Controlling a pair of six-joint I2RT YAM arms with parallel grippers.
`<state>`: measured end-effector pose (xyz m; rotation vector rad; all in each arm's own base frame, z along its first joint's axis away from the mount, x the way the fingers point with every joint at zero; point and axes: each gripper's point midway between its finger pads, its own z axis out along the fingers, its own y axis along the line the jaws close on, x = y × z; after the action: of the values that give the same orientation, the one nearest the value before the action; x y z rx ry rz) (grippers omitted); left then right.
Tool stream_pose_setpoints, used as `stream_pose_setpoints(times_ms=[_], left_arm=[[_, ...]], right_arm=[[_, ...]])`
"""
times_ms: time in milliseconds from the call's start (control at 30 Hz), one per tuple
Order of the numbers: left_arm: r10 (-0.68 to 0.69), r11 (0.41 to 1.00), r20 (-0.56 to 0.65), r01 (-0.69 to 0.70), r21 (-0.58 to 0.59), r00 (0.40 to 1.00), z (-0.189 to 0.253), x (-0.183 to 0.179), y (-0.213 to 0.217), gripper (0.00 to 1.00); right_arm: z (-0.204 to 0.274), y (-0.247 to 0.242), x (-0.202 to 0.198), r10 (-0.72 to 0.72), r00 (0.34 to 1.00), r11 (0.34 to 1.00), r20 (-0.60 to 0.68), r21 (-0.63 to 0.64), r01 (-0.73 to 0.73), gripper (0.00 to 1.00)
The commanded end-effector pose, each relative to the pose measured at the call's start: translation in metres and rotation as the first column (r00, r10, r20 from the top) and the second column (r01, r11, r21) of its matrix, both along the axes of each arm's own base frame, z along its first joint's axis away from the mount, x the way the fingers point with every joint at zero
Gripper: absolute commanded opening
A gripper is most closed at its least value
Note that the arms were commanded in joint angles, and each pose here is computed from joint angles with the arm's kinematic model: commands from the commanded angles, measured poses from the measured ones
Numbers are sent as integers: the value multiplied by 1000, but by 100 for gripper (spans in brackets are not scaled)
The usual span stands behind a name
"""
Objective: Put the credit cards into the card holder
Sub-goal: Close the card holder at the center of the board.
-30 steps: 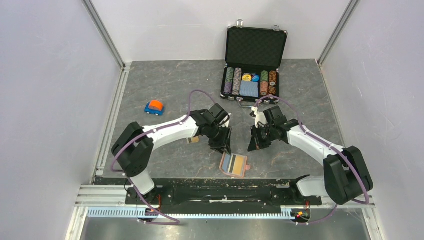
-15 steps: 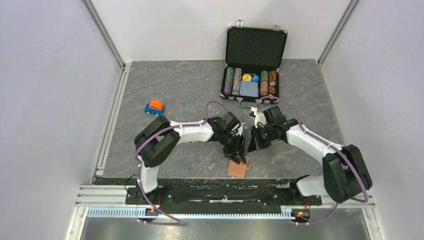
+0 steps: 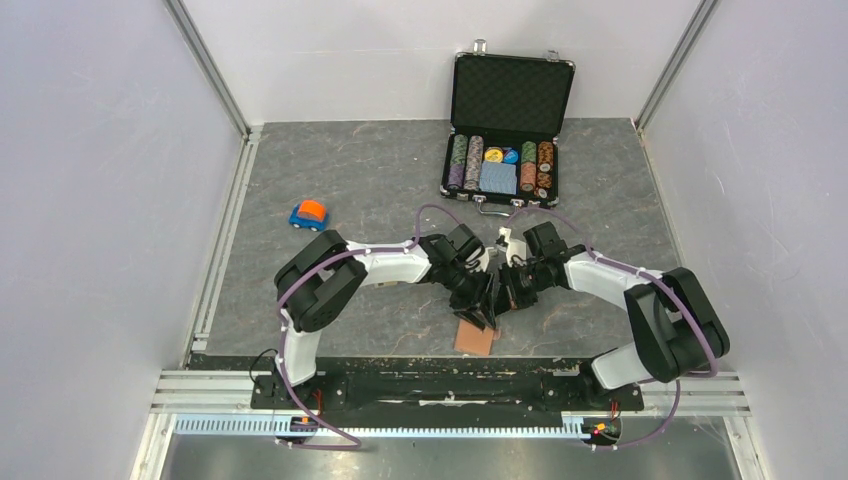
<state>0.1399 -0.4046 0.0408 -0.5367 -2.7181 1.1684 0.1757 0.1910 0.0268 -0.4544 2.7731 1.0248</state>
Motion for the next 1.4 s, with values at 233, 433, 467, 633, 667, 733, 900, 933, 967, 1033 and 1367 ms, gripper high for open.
stream_pose_setpoints(times_ms=[233,433,467,633,667,733,900,933,967,1033,1367], left_arm=[[-42,992,26,45,-120,999,44,5,-22,46],[-84,993,-3,83,-80,996,41,-4,-24,47],[-92,993,-2,92,-80,996,41,-5,-25,47],[-105,993,-6,104,-57,994,37,-10,-28,44],[-104,993,-4,104,-50,995,36,-10,-28,43],[-93,995,4,94,-35,996,33,-8,-29,40],[-74,997,15,74,-13,997,28,-5,-32,36],[-76,997,14,76,-12,997,27,-5,-34,35],[-77,997,14,77,-12,997,26,-6,-35,34],[-77,997,13,77,-6,997,24,-7,-37,34],[-61,998,28,60,19,998,18,-6,-37,11]], right_arm=[[-14,-3,3,-11,1000,1000,-8,-27,11,0],[-15,-5,3,-25,1000,999,-9,-43,24,0],[-16,-5,3,-26,1000,999,-10,-44,25,0],[-16,-6,3,-29,1000,998,-12,-47,28,0],[-17,-6,2,-30,999,998,-14,-48,29,0],[-17,-6,2,-31,999,998,-13,-49,31,0],[-16,-7,2,-36,999,998,-9,-49,35,0],[-16,-7,2,-36,999,998,-8,-49,36,0],[-15,-7,2,-38,999,998,-10,-48,38,0],[-15,-7,2,-37,999,998,-10,-47,36,0],[-17,-9,-2,-37,999,998,-11,-50,37,0]])
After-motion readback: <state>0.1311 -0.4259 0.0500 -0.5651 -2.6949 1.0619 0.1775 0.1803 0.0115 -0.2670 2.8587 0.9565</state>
